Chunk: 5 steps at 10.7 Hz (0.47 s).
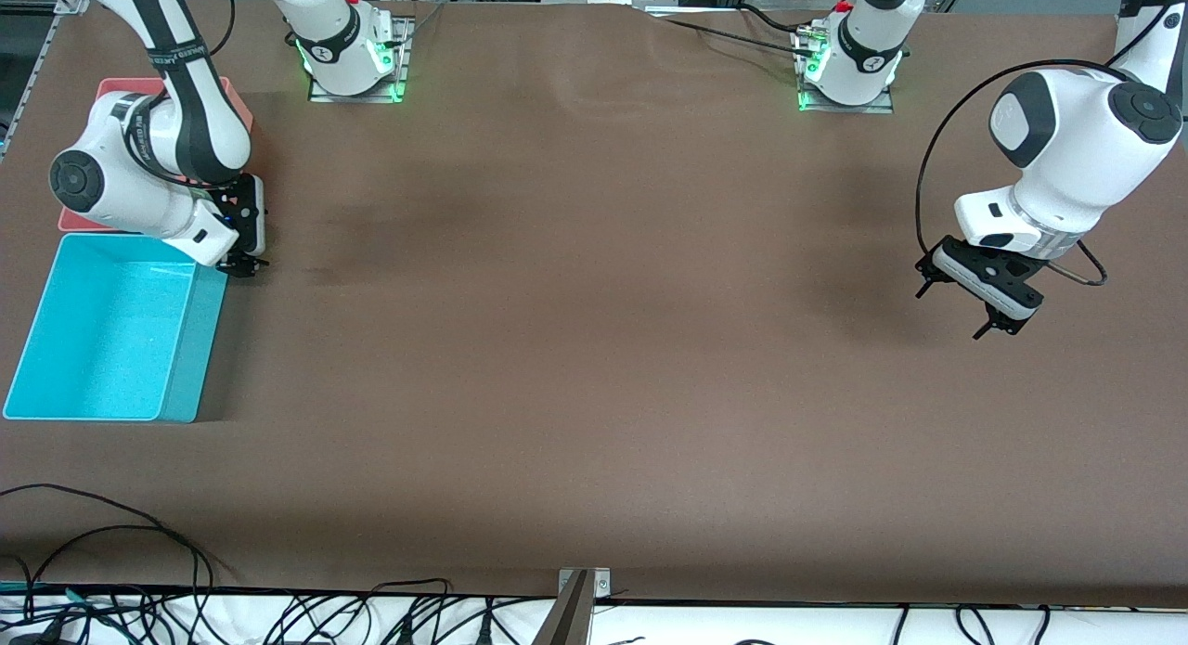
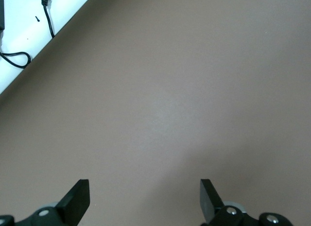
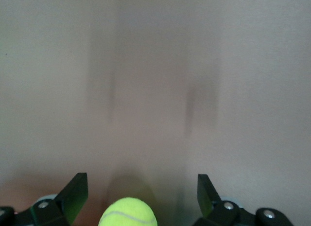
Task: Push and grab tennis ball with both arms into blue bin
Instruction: 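Reach the right gripper to the ball while the left gripper withdraws, then close the right gripper on the ball while the left gripper returns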
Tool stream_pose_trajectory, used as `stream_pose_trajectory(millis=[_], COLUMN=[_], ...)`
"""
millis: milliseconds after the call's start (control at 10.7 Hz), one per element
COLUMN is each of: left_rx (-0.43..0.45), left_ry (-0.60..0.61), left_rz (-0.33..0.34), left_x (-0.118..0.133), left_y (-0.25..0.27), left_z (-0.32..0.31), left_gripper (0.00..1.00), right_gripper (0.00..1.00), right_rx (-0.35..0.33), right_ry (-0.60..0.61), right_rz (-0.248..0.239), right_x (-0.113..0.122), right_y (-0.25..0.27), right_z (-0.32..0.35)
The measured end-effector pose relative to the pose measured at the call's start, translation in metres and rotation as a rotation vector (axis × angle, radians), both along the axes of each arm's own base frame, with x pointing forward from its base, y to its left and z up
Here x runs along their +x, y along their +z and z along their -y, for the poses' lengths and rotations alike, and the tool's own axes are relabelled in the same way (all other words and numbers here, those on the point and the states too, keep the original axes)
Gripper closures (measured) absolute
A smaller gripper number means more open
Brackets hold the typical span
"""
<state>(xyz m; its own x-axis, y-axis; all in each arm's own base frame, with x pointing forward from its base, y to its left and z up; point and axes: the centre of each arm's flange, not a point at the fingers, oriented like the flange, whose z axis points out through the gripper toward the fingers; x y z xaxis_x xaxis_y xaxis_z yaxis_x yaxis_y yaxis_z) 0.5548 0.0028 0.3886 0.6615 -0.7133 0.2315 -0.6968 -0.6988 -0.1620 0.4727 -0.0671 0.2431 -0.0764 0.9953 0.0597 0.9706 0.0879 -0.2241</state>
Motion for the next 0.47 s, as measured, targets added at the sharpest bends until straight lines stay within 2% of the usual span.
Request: stream_pose_trajectory(millis=[187, 374, 468], left_rx=[-0.009, -0.038, -0.052], left_ry=[0.030, 0.115, 0.163], left_rz=[0.010, -0.015, -0.028], left_x=[-0.001, -0.007, -0.010], left_y=[0.008, 0.018, 0.024], left_z=[0.000, 0.001, 0.001], left_gripper=[0.00, 0.00, 0.00], right_gripper=[0.00, 0.03, 0.00], right_rx=[0.000, -0.003, -0.007], right_ry=[0.000, -0.016, -0.037], right_rz=[-0.012, -0.013, -0.011], right_x=[-0.012, -0.022, -0.024], right_y=[-0.014, -0.023, -0.024], right_z=[-0.002, 0.003, 0.012])
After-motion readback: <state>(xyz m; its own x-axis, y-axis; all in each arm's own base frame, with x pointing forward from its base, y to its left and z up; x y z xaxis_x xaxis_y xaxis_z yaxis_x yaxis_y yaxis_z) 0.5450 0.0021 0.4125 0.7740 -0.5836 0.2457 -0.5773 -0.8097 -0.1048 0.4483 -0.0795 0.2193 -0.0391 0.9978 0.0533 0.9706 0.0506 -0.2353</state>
